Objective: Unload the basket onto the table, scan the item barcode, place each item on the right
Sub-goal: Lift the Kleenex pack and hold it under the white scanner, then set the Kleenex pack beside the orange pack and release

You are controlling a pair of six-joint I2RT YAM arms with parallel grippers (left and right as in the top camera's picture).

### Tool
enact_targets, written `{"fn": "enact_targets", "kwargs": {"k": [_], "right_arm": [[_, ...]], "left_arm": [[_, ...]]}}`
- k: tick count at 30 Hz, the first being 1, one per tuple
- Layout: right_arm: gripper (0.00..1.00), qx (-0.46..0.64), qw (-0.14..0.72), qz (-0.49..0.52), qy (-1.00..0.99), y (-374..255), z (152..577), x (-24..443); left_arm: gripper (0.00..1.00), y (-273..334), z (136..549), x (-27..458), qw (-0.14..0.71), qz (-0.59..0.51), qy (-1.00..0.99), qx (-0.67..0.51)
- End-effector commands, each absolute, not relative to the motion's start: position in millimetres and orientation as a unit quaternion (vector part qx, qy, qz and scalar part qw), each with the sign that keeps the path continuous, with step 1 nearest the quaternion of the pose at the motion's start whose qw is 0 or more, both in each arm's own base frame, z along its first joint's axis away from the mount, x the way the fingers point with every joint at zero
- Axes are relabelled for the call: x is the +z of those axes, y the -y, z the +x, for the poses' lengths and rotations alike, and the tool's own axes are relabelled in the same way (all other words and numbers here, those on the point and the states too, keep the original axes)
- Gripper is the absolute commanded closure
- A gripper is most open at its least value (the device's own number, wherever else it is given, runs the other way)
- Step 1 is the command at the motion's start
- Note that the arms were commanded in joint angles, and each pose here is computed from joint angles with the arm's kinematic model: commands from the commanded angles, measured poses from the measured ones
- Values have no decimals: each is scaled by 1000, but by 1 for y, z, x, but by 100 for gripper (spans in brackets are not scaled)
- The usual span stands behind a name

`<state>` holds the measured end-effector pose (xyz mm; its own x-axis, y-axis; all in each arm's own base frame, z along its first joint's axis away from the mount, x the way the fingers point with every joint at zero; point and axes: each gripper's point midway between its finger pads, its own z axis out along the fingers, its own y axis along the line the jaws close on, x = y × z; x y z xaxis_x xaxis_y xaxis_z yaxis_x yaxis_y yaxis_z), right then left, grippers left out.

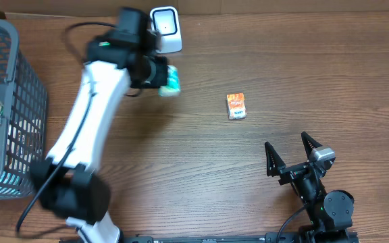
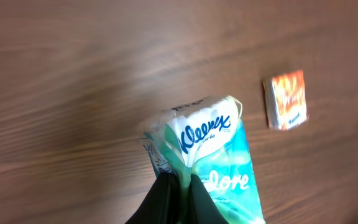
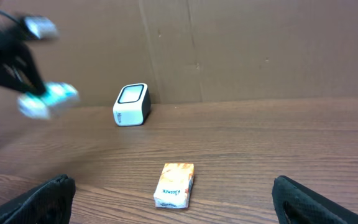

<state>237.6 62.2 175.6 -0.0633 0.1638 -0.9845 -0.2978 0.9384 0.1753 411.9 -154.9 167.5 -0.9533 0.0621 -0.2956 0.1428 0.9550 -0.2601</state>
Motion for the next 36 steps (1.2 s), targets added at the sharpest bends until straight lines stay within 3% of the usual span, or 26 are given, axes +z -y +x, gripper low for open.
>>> {"fn": "enact_targets", "kwargs": {"k": [1,8,19,26,36], "right_arm": [[0,169,683,-47,-709,-62,238,173],[0,169,683,-47,-709,-62,238,173],[0,169,683,-47,-709,-62,238,173],[0,169,683,-47,-709,-62,238,173],[0,169,683,-47,-709,-62,238,173]], "left_arm": [[96,192,405,133,96,117,-970,-188],[96,226,409,73,52,143,-964,-218],[96,244,423,61,77,159,-957,-231],[96,238,428,46,77,37,-982,-168],[96,252,421,35,69,-21,-981,-178]]}}
